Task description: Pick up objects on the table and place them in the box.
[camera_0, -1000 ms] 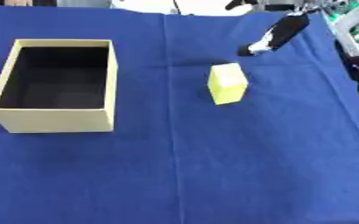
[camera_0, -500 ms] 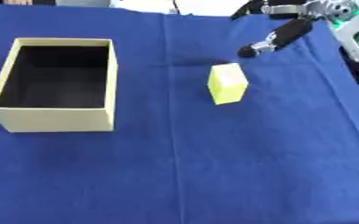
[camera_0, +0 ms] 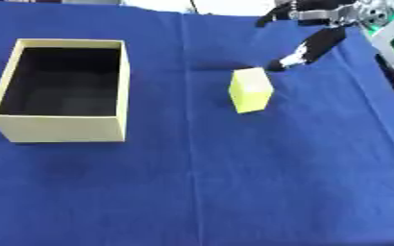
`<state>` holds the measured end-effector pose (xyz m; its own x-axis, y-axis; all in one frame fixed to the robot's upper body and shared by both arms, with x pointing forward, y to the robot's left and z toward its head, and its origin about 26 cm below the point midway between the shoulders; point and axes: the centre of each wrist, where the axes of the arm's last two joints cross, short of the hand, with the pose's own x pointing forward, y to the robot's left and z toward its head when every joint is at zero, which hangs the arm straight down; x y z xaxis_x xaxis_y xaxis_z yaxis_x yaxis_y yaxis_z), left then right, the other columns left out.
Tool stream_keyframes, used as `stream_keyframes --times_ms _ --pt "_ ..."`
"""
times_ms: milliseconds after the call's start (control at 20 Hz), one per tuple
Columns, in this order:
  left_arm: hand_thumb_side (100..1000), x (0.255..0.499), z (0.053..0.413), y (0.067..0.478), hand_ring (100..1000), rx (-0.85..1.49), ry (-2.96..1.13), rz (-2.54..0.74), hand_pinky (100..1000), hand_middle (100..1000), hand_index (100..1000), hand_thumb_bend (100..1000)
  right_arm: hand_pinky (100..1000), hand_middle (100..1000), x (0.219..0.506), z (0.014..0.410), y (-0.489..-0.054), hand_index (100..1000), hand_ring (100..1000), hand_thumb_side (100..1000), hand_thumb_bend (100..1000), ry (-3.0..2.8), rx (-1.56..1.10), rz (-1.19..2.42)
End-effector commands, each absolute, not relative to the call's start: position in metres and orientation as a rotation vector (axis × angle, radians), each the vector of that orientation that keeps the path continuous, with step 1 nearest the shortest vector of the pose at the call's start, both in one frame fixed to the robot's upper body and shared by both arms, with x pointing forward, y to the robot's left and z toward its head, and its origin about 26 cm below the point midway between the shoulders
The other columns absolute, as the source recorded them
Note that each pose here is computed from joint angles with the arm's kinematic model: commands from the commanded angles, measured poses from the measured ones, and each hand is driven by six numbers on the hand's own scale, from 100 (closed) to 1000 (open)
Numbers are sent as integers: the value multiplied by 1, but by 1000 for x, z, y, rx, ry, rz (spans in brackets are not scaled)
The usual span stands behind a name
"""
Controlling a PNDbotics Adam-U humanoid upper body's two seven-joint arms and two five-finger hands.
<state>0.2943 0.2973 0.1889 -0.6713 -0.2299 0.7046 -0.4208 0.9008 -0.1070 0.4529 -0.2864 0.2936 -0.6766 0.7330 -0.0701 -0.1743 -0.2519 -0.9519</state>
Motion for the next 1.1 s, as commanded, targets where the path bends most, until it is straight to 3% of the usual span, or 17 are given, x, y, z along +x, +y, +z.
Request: stream_keyframes --times_ms 50,100,300,1100 --pt "806 292 196 300 804 481 -2353 306 864 677 597 260 997 921 446 311 -292 1000 991 753 481 -1296 -662 2237" --pt "806 292 196 300 803 482 -2352 305 864 677 597 259 993 922 446 311 -291 1000 987 813 475 -1303 -659 2242" --pt "807 292 195 300 803 481 -2351 303 864 677 596 259 983 931 443 315 -287 1000 990 882 454 -1320 -667 2265" --pt "793 292 196 299 801 476 -2354 301 862 674 595 258 972 911 453 283 -278 1000 978 804 354 -1344 -490 2285"
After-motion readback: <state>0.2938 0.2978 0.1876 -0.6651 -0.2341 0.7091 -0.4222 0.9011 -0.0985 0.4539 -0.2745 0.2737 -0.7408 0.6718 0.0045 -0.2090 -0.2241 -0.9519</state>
